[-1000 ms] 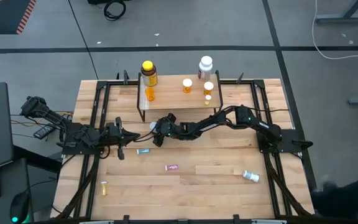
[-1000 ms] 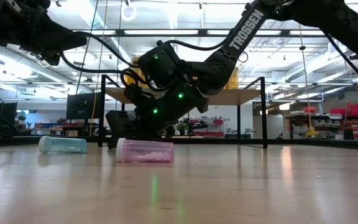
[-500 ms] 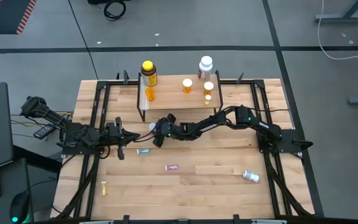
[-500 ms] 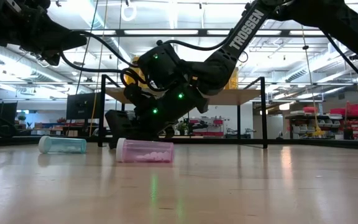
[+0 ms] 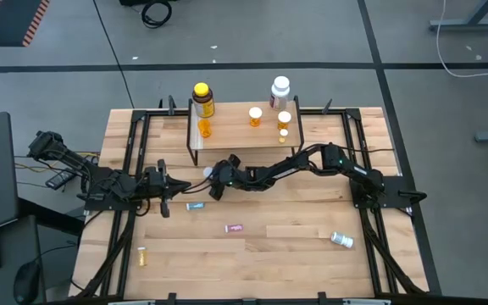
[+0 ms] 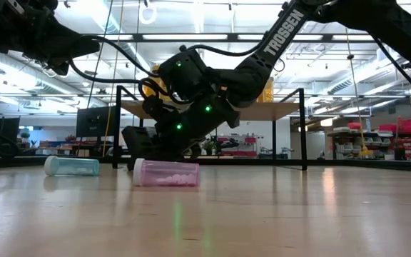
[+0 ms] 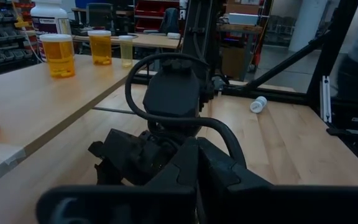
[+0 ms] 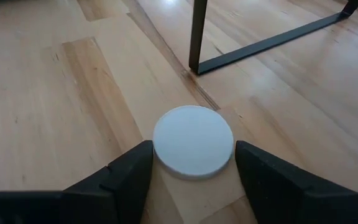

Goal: Pick and place medicine bottles onto shelf by color
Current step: Put the lid into the large orange pill bottle on the shelf

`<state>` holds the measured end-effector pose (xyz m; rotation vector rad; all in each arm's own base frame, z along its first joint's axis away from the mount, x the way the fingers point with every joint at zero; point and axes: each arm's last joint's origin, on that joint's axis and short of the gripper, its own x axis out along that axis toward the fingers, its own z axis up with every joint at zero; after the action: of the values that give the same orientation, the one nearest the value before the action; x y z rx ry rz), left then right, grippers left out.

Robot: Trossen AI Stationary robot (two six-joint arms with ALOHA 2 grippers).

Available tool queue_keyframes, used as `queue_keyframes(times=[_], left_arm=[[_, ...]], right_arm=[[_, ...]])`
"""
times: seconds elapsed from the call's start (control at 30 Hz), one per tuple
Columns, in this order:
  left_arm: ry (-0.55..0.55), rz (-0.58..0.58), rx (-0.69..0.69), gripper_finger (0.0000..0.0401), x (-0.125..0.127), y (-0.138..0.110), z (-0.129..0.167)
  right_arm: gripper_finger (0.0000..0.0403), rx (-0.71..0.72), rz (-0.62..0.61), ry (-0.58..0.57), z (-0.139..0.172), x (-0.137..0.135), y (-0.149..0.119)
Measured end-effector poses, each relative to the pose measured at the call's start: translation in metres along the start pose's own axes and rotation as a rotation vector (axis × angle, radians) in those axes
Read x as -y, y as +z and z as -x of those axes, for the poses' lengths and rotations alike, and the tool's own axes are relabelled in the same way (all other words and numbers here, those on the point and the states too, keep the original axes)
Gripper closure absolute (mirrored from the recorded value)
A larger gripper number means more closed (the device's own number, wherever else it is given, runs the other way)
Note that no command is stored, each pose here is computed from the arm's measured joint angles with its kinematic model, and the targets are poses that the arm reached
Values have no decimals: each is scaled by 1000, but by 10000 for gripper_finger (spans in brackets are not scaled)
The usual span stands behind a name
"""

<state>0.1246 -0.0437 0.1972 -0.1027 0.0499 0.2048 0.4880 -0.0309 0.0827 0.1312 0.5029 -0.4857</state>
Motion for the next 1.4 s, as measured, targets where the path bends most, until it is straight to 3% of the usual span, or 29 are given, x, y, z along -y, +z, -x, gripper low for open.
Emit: queue_keyframes(times=[0.37,0.63,1.13,1.4], left_arm=[[-3,5,5,385,0,1,0],[-8,11,7,387,0,1,0],[-5,-10,-12,276,-8,1,10],[-7,-15,-4,252,-15,2,19]], right_arm=[[165,-63,36,2,31,-12,22],[165,-59,33,11,34,-13,23],[73,-32,-18,53,14,7,3],[74,21,-7,58,11,6,4]])
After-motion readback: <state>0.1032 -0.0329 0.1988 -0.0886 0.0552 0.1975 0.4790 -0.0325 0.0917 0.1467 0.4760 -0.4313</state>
